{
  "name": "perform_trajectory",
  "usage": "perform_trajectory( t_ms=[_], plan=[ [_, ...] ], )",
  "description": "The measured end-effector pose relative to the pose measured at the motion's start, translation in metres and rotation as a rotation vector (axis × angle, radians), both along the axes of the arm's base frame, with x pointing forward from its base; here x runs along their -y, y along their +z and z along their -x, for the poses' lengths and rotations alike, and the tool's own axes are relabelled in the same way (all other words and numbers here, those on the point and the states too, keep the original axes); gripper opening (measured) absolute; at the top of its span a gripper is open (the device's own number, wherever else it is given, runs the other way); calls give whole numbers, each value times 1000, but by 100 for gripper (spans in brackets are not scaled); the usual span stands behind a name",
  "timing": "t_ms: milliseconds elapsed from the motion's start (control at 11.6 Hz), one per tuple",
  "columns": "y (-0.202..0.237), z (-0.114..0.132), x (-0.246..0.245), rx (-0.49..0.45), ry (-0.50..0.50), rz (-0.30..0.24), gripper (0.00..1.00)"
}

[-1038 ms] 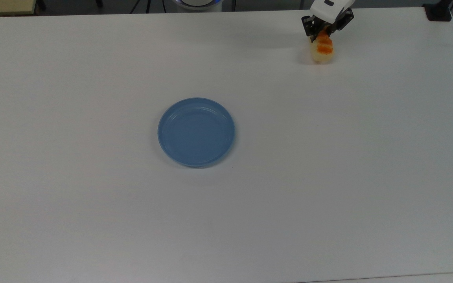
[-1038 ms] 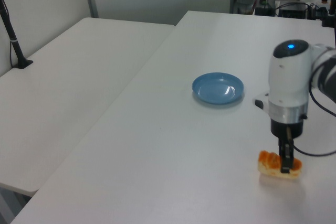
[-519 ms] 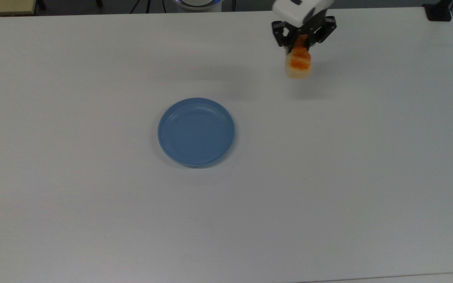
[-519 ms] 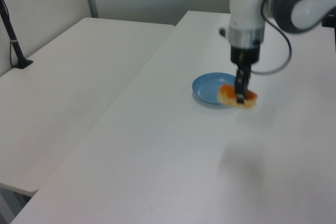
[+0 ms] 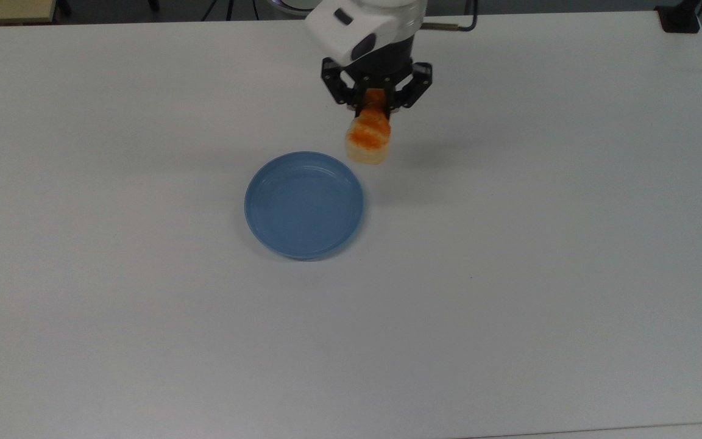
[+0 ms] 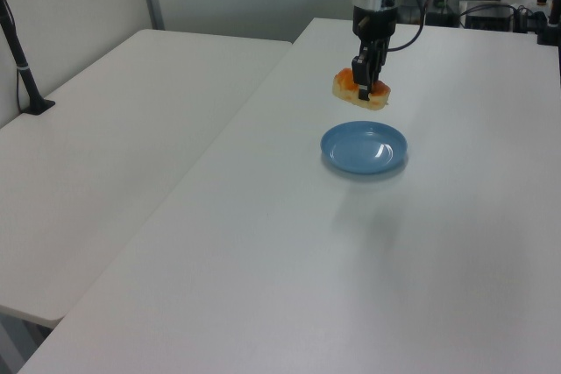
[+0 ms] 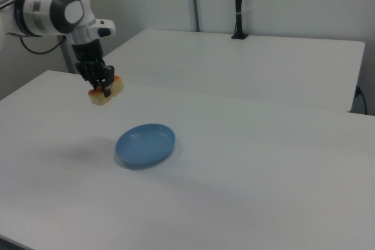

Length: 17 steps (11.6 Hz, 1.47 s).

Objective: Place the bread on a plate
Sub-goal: 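Lift the bread roll and carry it toward the blue plate, then lower the bread roll onto the blue plate and open the gripper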

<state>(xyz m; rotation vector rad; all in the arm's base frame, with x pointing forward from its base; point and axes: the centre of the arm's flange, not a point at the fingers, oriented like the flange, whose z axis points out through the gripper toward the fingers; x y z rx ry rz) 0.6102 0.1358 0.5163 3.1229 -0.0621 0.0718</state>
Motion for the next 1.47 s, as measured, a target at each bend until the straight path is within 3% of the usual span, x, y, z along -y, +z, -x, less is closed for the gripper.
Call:
perform_trajectory(
  t_ms=[346,519,951,1211,1470],
  plan=[
    [-8,-39,55,-46,-40,5,37],
    [-28,-49,60,-72,-43,8,36],
    [-64,-59,60,-87,-32,26,35],
    [-119,-61,64,-120,-7,79,35],
    [-160,-56,64,-129,11,94,36]
  ],
)
